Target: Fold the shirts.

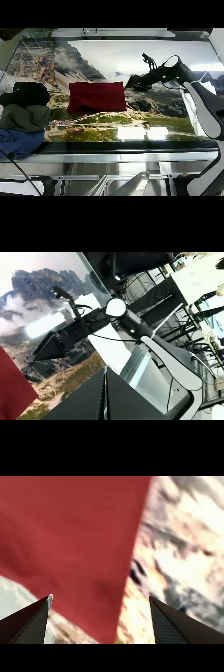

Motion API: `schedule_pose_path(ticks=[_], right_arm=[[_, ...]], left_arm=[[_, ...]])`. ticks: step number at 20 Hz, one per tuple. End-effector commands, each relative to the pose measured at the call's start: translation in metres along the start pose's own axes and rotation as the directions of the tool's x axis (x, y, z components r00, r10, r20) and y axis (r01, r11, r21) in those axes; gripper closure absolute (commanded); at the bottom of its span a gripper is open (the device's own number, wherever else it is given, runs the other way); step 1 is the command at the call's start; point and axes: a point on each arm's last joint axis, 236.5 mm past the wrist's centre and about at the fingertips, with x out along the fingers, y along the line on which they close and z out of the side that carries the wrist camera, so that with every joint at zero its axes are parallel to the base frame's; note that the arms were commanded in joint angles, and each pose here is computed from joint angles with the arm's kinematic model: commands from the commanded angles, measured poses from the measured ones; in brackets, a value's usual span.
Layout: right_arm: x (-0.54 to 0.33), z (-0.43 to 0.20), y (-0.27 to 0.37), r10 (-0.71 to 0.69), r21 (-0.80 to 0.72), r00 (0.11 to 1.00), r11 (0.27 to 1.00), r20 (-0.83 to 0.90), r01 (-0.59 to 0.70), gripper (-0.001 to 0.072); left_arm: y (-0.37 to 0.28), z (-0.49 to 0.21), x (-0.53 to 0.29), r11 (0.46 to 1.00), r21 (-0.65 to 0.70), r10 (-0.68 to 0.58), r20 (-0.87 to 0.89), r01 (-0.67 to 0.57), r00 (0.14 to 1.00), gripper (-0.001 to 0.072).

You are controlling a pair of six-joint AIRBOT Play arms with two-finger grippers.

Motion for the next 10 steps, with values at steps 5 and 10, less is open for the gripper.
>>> schedule_pose_path(ticks=[5,10], right_arm=[[0.067,-0.015,0.002,0.078,0.091,0.996,0.993,-0.045,-0.074,0.0041],[0.095,0.000,0.034,0.095,0.027,0.995,0.995,0.043,-0.097,0.0342]], left_arm=[[0.000,-0.001,0.000,1.000,0.003,0.000,-0.004,0.000,1.000,0.0699],[0.000,-0.001,0.000,1.000,0.003,0.000,-0.006,0.000,1.000,0.0700]])
